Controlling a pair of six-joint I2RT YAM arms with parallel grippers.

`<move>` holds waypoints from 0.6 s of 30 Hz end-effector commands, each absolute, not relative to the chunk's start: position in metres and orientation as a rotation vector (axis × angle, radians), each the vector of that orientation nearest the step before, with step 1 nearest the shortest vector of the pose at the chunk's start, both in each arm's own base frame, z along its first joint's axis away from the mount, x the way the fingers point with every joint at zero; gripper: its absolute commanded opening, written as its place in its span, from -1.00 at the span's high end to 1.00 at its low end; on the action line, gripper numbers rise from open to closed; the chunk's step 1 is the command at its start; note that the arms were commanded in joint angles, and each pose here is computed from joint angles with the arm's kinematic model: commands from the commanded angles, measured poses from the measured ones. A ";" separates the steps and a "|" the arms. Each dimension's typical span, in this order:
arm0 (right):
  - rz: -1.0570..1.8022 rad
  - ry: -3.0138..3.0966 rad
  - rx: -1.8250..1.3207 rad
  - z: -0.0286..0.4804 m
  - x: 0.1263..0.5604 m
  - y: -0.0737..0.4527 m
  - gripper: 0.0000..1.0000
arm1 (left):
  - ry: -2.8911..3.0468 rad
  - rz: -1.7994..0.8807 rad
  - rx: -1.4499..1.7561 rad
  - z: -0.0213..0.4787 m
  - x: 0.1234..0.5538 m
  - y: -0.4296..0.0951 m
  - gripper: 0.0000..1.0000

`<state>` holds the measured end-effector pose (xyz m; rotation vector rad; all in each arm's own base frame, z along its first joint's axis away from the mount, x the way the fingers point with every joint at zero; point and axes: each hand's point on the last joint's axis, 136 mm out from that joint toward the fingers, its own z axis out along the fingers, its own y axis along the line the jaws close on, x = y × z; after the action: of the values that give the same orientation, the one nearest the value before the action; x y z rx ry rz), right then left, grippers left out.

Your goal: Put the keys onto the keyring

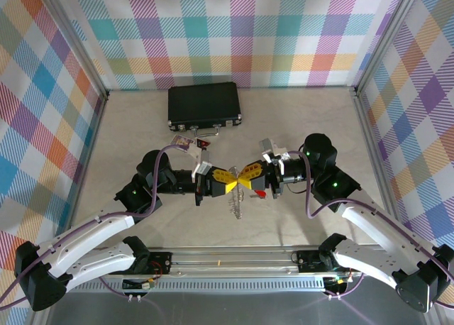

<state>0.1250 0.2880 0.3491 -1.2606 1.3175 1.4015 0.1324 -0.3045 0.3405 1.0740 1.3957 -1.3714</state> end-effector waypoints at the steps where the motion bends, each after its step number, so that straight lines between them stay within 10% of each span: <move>1: 1.410 1.239 -1.298 0.360 0.113 0.286 1.00 | 1.319 -1.351 1.067 0.353 0.130 -0.304 1.00; 6: 1.394 1.237 -1.287 0.360 0.114 0.285 1.00 | 1.316 -1.347 1.068 0.353 0.130 -0.303 1.00; 11: 1.370 1.296 -1.226 0.360 0.122 0.285 0.15 | 1.327 -1.316 1.074 0.350 0.132 -0.302 1.00; 18: 1.280 1.435 -1.120 0.352 0.135 0.275 -0.12 | 1.391 -1.163 1.116 0.339 0.139 -0.295 1.00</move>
<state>0.1316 0.2809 0.3514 -1.1642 1.3893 1.3280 0.1404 -0.3008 0.3255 1.0845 1.4398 -1.2594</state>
